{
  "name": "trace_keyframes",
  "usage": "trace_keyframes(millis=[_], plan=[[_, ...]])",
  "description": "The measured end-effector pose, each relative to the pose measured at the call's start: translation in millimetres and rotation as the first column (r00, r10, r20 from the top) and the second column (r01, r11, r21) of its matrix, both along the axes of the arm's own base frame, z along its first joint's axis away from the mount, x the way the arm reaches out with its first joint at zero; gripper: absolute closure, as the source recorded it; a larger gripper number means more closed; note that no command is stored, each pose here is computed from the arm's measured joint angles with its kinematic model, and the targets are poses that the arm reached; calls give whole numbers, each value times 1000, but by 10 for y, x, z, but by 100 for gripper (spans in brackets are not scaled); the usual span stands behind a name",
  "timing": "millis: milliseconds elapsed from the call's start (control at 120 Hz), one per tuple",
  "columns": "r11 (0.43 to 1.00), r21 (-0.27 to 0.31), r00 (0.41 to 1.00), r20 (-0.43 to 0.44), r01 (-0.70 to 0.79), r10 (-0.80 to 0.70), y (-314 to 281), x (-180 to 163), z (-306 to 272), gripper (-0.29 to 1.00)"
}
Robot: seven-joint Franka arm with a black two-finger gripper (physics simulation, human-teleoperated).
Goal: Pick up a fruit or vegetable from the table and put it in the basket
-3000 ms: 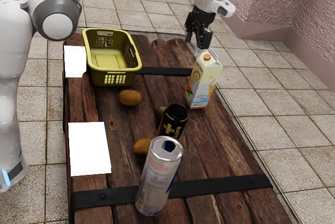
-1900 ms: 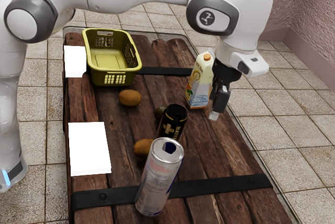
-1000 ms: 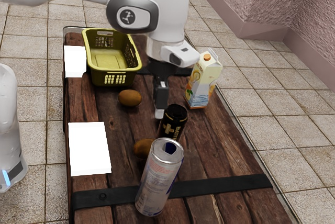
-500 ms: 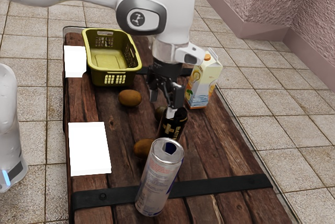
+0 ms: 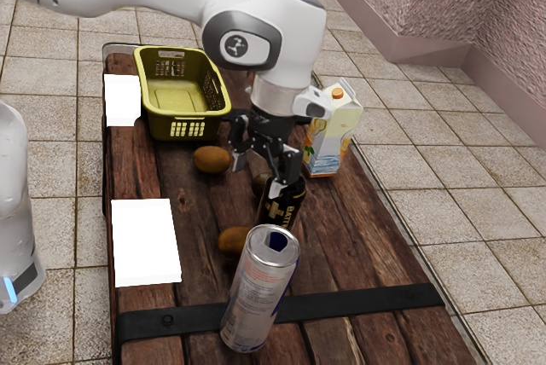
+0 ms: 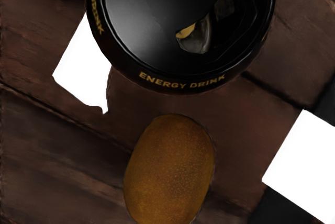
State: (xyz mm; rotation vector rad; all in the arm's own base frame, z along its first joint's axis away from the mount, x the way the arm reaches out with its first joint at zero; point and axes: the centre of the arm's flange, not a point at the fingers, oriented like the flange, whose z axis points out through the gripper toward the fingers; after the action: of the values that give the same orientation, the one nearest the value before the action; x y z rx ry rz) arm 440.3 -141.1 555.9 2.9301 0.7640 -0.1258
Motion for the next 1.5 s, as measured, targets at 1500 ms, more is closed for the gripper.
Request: trace_keyframes(millis=[1500], plan=[[991,132,1000,15,-16,14,-355,41,-1104,0]])
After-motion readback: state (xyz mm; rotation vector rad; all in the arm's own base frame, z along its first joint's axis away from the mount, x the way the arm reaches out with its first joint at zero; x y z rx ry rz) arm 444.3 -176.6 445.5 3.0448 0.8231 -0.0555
